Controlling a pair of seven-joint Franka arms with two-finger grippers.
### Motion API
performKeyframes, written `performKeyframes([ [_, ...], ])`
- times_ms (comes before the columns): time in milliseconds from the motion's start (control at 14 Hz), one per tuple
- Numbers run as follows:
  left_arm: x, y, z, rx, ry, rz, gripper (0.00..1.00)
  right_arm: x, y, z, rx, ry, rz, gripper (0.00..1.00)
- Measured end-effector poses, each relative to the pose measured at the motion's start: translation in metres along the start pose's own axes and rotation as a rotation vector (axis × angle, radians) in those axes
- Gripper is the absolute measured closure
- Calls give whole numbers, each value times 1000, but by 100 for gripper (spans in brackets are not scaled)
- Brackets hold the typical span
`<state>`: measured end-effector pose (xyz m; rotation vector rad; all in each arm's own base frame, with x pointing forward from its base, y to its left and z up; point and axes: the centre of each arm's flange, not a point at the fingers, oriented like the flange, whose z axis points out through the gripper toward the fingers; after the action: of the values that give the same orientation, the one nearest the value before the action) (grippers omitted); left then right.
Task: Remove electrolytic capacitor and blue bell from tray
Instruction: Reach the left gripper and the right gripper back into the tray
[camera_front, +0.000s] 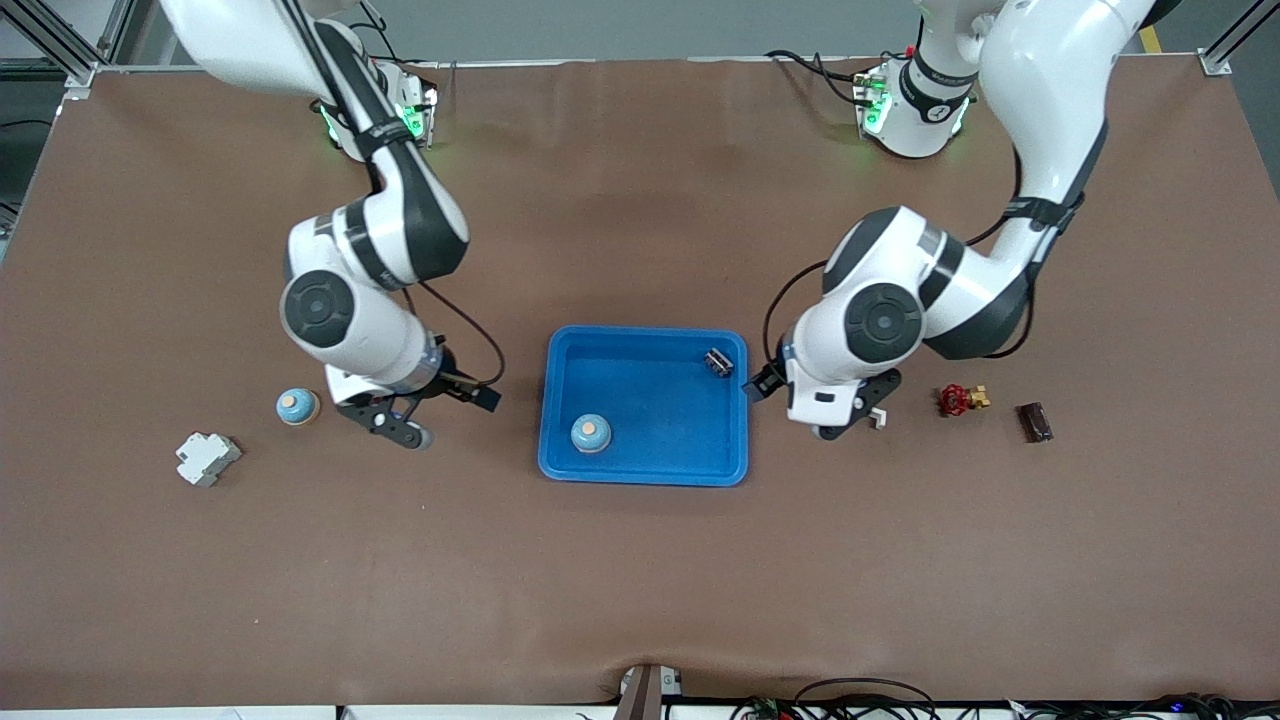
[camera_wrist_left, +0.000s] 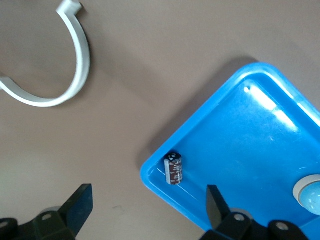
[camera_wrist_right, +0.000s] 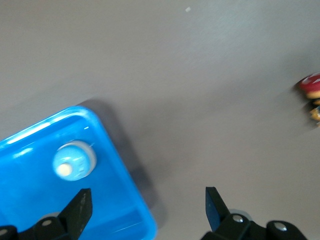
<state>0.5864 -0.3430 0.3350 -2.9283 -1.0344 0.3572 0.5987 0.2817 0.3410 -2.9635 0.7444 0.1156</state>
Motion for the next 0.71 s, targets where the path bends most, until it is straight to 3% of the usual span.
performKeyframes([
  [286, -18, 26, 48, -16, 44, -73, 0, -25, -40, 44, 24, 34, 64, 0],
  [714, -14, 33, 92, 13, 24, -142, 0, -25, -92, 93, 36, 55, 123, 0],
])
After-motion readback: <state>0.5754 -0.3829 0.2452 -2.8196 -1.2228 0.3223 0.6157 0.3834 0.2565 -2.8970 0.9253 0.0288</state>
